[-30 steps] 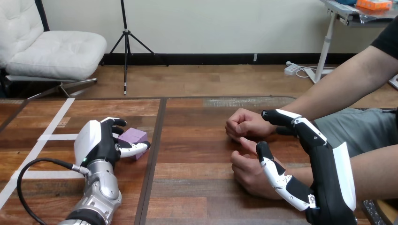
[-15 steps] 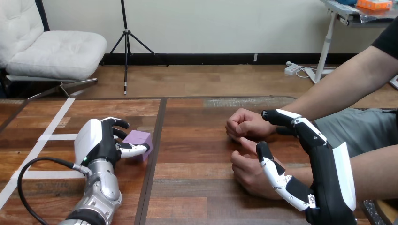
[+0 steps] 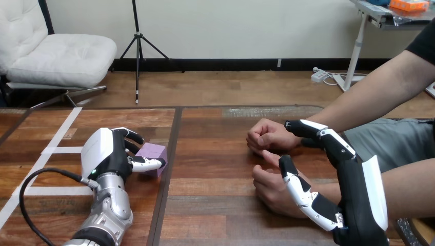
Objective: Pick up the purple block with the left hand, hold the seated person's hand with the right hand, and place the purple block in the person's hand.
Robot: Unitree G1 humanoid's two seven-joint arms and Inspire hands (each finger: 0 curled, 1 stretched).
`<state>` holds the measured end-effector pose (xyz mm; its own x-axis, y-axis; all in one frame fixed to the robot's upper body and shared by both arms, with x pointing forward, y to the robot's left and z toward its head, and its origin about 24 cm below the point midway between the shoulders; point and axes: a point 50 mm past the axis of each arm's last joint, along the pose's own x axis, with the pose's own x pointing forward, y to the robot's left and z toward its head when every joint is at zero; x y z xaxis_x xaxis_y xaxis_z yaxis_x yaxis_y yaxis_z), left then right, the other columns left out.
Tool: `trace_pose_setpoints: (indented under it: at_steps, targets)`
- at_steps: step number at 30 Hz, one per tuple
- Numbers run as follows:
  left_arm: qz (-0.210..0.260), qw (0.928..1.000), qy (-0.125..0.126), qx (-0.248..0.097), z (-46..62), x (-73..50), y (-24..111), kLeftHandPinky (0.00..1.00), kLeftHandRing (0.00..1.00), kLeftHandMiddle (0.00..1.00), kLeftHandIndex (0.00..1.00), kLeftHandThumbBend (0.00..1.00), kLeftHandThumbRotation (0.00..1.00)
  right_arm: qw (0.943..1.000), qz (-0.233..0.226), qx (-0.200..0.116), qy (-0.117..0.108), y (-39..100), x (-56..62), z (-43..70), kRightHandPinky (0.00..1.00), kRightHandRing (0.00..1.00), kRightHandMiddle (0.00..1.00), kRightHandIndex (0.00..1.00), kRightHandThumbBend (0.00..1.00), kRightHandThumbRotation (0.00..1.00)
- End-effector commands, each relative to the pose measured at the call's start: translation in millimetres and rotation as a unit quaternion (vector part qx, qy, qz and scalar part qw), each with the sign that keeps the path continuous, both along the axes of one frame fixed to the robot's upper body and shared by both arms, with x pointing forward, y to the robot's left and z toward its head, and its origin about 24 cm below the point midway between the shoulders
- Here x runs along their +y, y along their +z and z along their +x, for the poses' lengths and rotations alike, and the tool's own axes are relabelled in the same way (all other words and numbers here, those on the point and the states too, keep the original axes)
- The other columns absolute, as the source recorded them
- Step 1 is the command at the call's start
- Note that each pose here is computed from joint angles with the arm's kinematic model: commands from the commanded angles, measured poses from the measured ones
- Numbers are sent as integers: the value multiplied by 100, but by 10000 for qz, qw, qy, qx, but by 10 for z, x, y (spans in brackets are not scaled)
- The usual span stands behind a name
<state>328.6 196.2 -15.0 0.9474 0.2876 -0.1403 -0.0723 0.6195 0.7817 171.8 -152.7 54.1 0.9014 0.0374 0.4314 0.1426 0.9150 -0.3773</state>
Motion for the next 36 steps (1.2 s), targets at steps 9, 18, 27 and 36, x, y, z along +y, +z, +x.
trace_pose_setpoints:
  at_steps: [9,18,27,36]
  targets:
    - [398,9988,-216,-159,105,-25,131,49,50,52,55,67,0,9992,27,-402,19,158,0,61,71,76,74,71,38,27]
    - [382,9989,-218,-143,100,-28,123,48,49,52,55,66,0,9991,42,-428,25,157,1,61,71,75,74,71,38,26]
    - [398,9988,-242,-142,98,-33,120,46,48,52,55,66,0,9990,57,-433,30,160,3,57,71,75,73,70,39,25]
    - [433,9985,-275,-188,91,-39,117,47,48,52,55,66,0,9993,21,-373,5,165,5,44,71,75,74,71,39,26]
